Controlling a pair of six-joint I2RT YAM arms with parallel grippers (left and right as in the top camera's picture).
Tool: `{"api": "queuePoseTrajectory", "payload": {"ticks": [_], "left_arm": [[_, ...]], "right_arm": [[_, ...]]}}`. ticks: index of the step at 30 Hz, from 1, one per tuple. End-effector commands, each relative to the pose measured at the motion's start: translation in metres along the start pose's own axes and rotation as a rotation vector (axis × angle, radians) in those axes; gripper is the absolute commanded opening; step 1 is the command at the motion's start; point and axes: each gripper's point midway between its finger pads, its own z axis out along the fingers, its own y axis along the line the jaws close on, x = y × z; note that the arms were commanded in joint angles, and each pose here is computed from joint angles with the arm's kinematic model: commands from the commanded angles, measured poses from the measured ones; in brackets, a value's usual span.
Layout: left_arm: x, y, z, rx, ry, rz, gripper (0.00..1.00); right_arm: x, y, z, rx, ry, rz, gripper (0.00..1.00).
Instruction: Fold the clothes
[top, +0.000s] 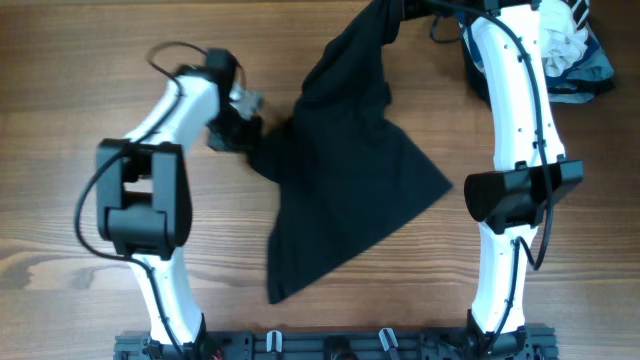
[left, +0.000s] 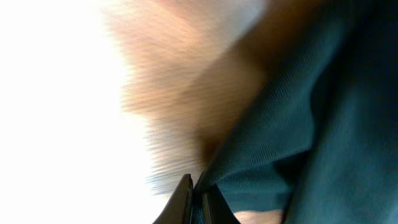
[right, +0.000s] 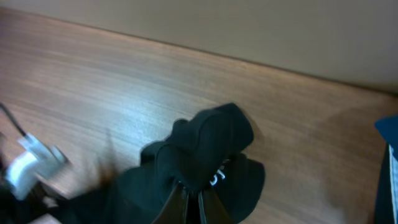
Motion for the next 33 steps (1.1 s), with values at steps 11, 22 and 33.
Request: {"api": "queuePoseTrajectory", "payload": {"ticks": [11, 22, 33], "left_arm": [[-0.053, 0.065, -0.379, -0.164, -1.021, -0.228, 0.04], [0.072, 0.005, -0.522, -0.227, -1.414, -0.164, 0.04], [0.240, -0.017, -0.599, -0.420, -1.763, -0.281, 0.04]], "right_arm": [[-0.004, -0.047, -0.110, 0.092, -0.076, 0.000, 0.04], [-0.016, 0.033, -0.314, 0.153, -0.441, -0.132, 0.04], [0.039, 0.065, -0.398, 0.232, -0.508, -0.106, 0.04]]}}
